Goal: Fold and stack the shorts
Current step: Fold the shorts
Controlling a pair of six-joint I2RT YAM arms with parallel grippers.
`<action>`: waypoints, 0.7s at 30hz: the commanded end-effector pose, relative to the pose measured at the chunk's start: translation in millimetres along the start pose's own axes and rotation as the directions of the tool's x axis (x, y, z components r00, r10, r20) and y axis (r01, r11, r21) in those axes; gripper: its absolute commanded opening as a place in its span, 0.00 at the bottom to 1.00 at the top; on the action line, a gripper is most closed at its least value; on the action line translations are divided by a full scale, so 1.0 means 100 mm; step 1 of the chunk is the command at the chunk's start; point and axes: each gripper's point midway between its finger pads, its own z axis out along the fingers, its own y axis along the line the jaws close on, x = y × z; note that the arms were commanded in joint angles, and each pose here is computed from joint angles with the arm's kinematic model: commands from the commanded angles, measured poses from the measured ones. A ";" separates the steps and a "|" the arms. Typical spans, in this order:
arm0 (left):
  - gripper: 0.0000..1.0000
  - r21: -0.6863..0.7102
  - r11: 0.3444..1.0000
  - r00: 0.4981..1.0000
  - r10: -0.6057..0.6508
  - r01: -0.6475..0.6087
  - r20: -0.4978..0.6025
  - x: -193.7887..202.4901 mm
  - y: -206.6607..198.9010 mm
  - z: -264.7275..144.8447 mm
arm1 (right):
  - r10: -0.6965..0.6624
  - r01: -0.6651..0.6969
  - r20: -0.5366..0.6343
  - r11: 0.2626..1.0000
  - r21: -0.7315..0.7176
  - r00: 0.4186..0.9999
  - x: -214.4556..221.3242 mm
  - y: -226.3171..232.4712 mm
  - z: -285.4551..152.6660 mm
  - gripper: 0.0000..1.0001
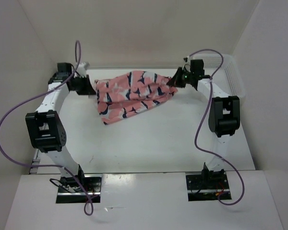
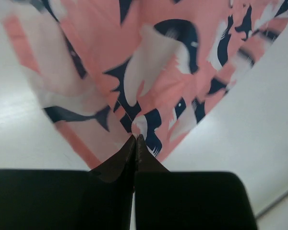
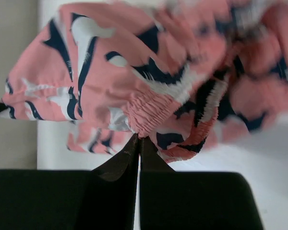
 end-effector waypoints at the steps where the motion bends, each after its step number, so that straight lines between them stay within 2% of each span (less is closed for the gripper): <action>1: 0.00 0.051 0.994 0.983 -0.084 0.094 -0.162 0.68 -0.10 0.13 | 0.017 -0.017 0.011 0.999 0.033 1.000 0.12 -0.36 -0.06 0.00; 4: 0.00 0.035 0.993 0.979 -0.102 0.110 -0.177 0.79 -0.06 0.11 | 0.055 -0.053 -0.047 0.998 0.046 0.997 0.28 -0.49 -0.05 0.00; 8: 0.00 0.046 0.997 0.992 -0.060 0.065 -0.107 0.46 -0.13 0.00 | 0.040 -0.038 -0.046 0.999 0.030 0.998 0.28 -0.42 -0.11 0.00; 12: 0.01 0.054 0.994 0.985 -0.085 0.094 -0.147 0.59 -0.15 -0.01 | 0.041 -0.038 -0.056 0.998 0.045 0.998 0.38 -0.42 -0.19 0.00; 16: 0.13 0.034 0.982 0.944 -0.167 0.184 -0.283 1.15 -0.12 0.08 | 0.040 -0.034 -0.092 0.997 0.064 0.995 0.57 -0.44 -0.25 0.00; 19: 0.30 0.032 0.972 0.914 -0.207 0.233 -0.350 1.41 -0.12 0.12 | 0.057 -0.048 -0.122 0.996 0.079 0.991 0.73 -0.52 -0.25 0.00; 21: 0.45 0.046 0.964 0.898 -0.225 0.261 -0.378 1.53 -0.15 0.15 | 0.058 -0.047 -0.134 0.995 0.084 0.989 0.80 -0.56 -0.25 0.00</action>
